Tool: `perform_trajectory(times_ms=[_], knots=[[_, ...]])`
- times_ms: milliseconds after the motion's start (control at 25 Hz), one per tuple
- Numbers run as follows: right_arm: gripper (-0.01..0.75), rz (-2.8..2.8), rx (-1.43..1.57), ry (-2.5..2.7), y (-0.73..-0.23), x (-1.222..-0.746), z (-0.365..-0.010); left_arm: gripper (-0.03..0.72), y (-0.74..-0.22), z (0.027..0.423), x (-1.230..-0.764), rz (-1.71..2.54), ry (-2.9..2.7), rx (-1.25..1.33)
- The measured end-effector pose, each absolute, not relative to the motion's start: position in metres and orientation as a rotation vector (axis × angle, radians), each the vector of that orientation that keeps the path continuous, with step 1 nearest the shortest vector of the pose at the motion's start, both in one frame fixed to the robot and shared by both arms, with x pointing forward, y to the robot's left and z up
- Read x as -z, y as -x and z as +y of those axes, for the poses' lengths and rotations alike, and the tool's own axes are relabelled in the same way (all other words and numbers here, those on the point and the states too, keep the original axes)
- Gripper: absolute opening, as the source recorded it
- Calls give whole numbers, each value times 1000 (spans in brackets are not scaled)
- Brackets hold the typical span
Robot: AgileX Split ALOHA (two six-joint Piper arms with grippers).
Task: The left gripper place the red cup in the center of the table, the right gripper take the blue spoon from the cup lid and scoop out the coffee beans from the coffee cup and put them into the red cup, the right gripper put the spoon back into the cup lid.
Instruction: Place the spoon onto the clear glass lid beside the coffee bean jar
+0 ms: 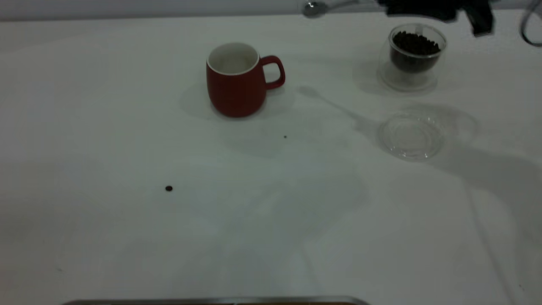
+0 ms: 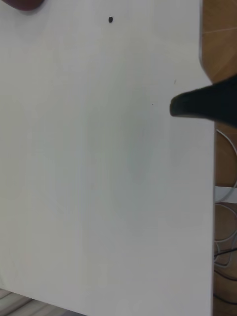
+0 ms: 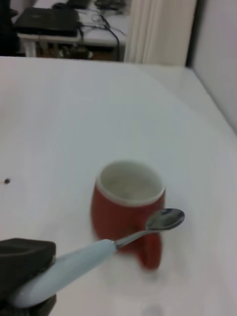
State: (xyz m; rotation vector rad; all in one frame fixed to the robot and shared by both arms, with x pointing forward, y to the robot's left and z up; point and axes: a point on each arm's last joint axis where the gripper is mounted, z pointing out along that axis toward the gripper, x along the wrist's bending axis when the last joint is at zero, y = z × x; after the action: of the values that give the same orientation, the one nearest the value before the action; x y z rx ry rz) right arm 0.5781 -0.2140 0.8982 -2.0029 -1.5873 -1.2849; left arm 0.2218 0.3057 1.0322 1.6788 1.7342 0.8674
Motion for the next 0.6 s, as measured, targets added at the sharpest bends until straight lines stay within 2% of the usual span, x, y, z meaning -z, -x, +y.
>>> perform_trajectory(times_ms=[600], knots=[[114, -1287, 1093, 2280, -523, -859, -283, 587, -222, 306, -1032, 1734, -1679, -867]])
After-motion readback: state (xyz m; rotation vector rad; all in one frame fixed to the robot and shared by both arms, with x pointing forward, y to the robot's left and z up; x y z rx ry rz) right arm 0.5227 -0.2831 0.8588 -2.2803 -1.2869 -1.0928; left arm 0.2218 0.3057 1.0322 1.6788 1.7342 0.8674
